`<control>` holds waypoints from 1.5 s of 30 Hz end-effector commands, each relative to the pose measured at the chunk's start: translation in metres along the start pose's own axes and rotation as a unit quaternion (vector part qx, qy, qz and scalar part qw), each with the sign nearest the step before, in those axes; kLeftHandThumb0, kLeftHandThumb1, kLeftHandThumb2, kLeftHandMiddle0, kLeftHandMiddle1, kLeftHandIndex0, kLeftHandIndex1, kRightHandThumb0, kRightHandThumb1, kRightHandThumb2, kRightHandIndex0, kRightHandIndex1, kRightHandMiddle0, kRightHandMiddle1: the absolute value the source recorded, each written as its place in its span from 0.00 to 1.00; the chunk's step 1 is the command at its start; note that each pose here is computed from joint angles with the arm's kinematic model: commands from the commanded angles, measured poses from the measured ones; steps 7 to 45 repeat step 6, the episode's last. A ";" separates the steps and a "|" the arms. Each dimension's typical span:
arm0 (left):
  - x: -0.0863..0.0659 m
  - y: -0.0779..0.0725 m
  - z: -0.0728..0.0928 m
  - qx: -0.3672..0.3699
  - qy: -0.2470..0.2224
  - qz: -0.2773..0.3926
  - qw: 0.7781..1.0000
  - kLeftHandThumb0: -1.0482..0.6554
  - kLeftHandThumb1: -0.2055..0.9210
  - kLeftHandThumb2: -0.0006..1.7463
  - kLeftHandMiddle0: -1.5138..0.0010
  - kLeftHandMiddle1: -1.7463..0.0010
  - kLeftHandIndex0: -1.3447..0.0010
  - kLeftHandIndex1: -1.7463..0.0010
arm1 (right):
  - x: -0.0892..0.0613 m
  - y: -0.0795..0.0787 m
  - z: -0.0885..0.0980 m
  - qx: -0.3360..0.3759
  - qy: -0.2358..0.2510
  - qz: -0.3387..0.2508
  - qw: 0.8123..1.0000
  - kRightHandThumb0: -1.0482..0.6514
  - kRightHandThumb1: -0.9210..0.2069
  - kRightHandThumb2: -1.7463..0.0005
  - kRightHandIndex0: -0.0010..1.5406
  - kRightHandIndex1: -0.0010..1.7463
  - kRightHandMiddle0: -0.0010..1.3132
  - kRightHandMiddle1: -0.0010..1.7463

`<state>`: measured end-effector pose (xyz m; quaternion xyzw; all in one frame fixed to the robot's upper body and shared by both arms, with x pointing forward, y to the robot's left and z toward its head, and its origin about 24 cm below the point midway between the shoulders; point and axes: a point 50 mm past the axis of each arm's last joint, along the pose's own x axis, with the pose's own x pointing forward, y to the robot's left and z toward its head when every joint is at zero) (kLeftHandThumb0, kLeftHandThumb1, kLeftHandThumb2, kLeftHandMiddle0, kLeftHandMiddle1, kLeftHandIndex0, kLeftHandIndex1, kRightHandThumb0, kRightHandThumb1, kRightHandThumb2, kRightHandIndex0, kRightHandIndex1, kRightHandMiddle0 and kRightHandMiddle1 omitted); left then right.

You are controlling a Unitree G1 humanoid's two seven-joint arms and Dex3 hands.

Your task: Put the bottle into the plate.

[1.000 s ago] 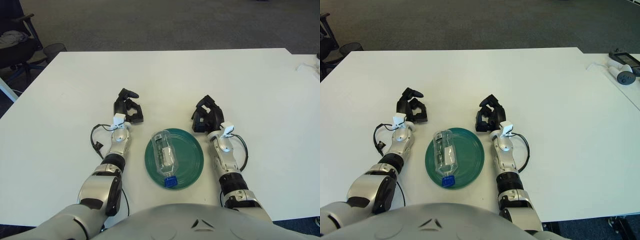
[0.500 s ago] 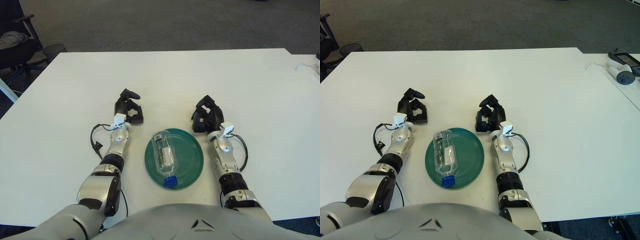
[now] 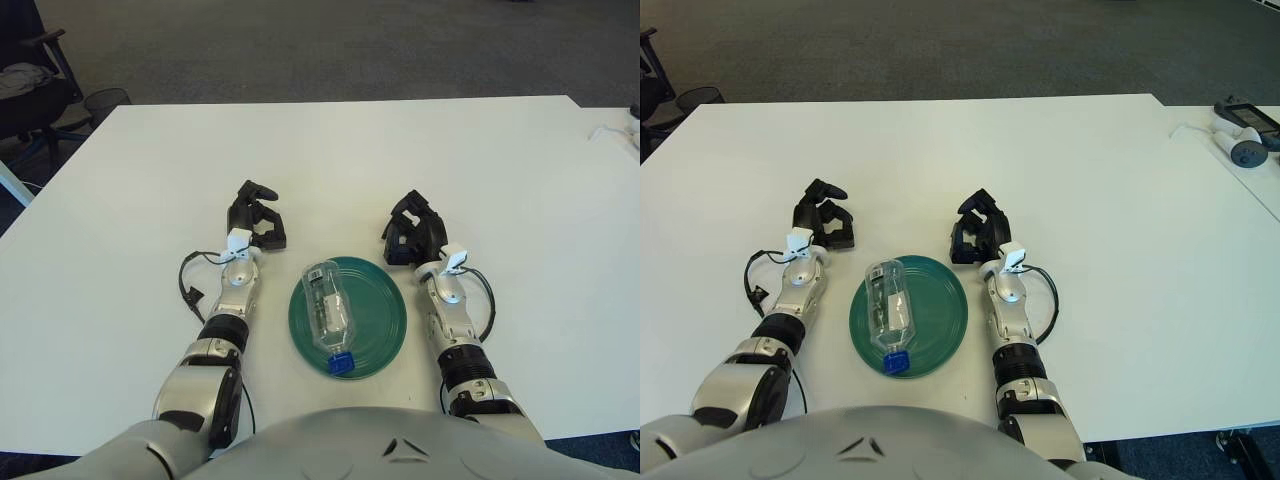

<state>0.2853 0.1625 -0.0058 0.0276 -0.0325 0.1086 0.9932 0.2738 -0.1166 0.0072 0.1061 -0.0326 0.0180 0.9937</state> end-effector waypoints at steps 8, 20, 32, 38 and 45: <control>-0.023 0.005 -0.012 0.009 0.028 0.005 1.000 0.61 0.10 0.99 0.37 0.09 0.48 0.00 | -0.012 -0.007 -0.019 0.015 0.050 -0.018 0.998 0.62 0.73 0.10 0.52 0.98 0.42 1.00; -0.023 0.005 -0.012 0.009 0.028 0.005 1.000 0.61 0.10 0.99 0.37 0.09 0.48 0.00 | -0.012 -0.007 -0.019 0.015 0.050 -0.018 0.998 0.62 0.73 0.10 0.52 0.98 0.42 1.00; -0.023 0.005 -0.012 0.009 0.028 0.005 1.000 0.61 0.10 0.99 0.37 0.09 0.48 0.00 | -0.012 -0.007 -0.019 0.015 0.050 -0.018 0.998 0.62 0.73 0.10 0.52 0.98 0.42 1.00; -0.023 0.005 -0.012 0.009 0.028 0.005 1.000 0.61 0.10 0.99 0.37 0.09 0.48 0.00 | -0.012 -0.007 -0.019 0.015 0.050 -0.018 0.998 0.62 0.73 0.10 0.52 0.98 0.42 1.00; -0.023 0.005 -0.012 0.009 0.028 0.005 1.000 0.61 0.10 0.99 0.37 0.09 0.48 0.00 | -0.012 -0.007 -0.019 0.015 0.050 -0.018 0.998 0.62 0.73 0.10 0.52 0.98 0.42 1.00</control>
